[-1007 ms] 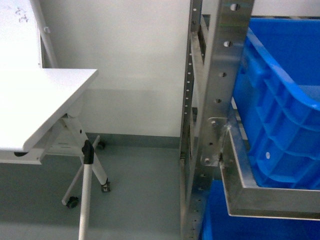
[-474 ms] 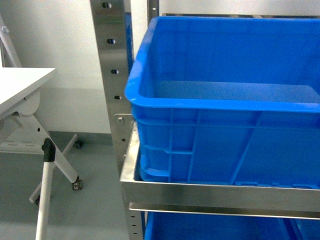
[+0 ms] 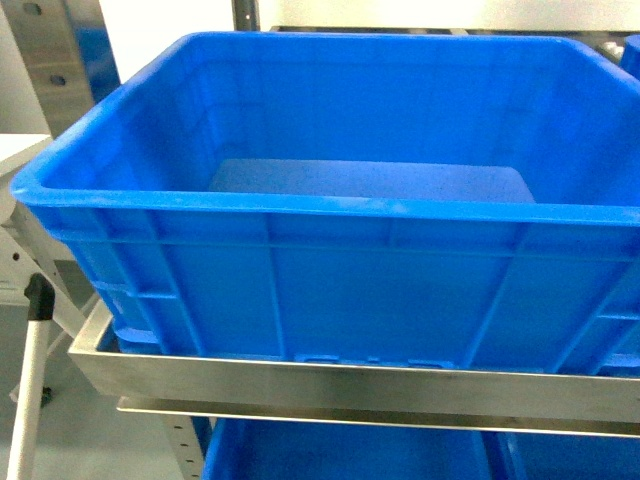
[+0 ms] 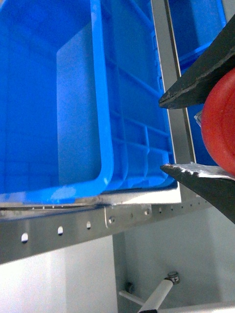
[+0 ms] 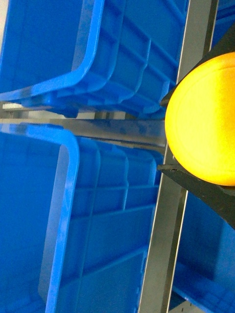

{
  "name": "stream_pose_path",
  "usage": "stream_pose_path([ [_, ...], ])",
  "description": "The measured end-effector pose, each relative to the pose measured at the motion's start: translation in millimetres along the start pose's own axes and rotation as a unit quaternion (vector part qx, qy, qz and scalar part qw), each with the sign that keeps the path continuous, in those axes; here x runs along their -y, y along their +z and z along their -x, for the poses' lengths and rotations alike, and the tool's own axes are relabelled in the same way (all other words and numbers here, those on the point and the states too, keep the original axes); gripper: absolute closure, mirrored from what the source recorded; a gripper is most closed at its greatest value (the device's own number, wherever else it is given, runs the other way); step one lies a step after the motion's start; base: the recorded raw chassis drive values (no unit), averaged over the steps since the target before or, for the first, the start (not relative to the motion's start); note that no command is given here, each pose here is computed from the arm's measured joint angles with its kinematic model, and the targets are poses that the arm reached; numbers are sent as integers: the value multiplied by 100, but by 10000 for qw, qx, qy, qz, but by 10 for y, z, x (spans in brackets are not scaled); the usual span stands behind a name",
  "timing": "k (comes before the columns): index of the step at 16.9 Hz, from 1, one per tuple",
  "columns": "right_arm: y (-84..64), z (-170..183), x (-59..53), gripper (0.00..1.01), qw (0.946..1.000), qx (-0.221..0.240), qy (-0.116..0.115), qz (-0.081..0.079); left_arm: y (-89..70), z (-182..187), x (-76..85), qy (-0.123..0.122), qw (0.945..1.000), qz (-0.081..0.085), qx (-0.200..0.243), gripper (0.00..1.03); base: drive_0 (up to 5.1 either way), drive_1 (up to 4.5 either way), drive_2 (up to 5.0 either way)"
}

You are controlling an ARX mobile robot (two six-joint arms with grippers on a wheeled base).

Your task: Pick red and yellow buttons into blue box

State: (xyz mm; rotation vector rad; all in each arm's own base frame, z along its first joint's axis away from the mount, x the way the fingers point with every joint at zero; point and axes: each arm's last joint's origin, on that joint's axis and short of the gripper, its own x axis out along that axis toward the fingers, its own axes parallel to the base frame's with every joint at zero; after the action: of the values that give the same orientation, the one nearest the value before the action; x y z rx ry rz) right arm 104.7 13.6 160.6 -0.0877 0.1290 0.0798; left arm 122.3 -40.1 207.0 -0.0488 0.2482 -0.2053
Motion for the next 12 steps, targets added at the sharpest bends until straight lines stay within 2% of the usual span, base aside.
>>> stream_pose_path([
  [12,1,0,0,71,10000,6,0,0,0,0,0,-2,10000,0,2,73,507,-239,-239],
])
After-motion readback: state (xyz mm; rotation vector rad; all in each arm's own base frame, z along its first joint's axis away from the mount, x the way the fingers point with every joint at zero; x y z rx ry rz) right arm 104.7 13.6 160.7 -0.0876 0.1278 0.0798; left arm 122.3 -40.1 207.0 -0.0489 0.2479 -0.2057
